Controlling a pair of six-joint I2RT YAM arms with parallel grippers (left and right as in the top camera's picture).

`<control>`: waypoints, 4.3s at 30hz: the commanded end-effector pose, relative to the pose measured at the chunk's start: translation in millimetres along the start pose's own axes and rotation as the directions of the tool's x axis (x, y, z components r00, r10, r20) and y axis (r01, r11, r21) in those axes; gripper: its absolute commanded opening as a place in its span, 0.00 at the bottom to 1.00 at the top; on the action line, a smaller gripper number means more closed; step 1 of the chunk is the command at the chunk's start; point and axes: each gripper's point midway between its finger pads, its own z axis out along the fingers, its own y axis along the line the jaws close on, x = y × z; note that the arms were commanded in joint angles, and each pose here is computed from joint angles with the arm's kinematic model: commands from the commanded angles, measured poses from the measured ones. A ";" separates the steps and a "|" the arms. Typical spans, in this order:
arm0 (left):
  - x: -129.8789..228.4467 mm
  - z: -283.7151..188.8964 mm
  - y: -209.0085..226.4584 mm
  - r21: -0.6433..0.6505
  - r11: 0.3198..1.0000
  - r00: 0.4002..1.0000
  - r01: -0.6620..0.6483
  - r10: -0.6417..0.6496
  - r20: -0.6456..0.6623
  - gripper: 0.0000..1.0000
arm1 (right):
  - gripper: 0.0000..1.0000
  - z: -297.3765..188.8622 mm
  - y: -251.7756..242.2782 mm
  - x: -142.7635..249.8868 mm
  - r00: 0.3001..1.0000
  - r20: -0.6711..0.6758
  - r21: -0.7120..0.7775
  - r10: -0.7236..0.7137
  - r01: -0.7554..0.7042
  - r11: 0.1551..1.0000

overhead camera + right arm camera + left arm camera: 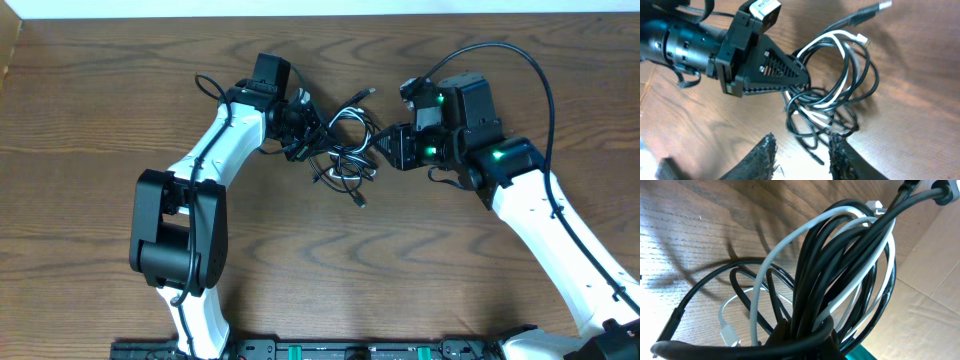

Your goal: Untangle cables

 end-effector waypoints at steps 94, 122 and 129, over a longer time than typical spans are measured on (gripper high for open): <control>66.4 11.5 -34.7 -0.055 0.818 0.785 0.573 -0.567 -0.250 0.08 | 0.01 107.2 -3.2 46.1 0.981 -0.179 -0.012 0.069 -0.072 0.997; 44.9 15.6 -0.7 -0.073 0.995 0.993 -0.068 0.061 -0.098 0.08 | 0.01 -36.9 15.3 -88.2 0.993 0.092 -0.726 0.068 0.020 0.687; 30.0 13.3 23.7 -0.208 0.976 0.997 -0.071 0.071 -0.010 0.08 | 0.01 -46.9 20.9 -93.6 0.990 0.140 -0.738 0.027 0.086 0.669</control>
